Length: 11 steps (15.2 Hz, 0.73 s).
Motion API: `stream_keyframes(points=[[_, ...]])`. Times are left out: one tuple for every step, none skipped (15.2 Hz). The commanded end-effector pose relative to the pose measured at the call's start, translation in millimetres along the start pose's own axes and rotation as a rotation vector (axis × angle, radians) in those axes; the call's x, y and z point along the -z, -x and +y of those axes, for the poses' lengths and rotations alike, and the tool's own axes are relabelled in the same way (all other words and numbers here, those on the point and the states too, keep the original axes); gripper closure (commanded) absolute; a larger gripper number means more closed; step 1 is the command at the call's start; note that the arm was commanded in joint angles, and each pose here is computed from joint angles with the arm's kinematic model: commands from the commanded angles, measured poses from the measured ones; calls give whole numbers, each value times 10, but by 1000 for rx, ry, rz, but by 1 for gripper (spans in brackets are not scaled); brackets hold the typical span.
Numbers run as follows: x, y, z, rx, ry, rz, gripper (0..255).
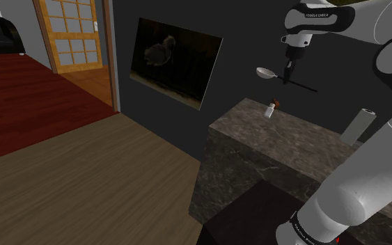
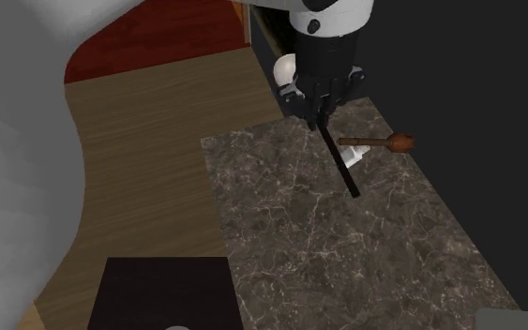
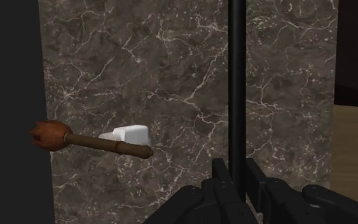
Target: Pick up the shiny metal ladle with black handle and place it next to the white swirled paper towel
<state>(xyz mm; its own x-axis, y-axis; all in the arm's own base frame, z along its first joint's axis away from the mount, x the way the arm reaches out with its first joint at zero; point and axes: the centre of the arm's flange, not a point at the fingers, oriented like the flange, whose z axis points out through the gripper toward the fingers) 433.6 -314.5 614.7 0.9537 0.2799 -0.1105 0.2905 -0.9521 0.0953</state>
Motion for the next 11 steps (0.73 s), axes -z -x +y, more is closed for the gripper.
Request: stream_keyframes(points=[[-14,215,108,0,0,0,255],[-33,331,167,0,0,0,255],[-51,447,227,0,0,0,255],[-69,564,286,0,0,0,255],[-88,680,346,0,0,0,255],[-106,796,405,0,0,0,255],[-125,913,465,0,0,0,255],[-143,1029,524,0,0,0,255],[-162,1145,584,0,0,0,255],[-180,1262,643,0,0,0,255],[-199,1378,703,0,0,0,255]])
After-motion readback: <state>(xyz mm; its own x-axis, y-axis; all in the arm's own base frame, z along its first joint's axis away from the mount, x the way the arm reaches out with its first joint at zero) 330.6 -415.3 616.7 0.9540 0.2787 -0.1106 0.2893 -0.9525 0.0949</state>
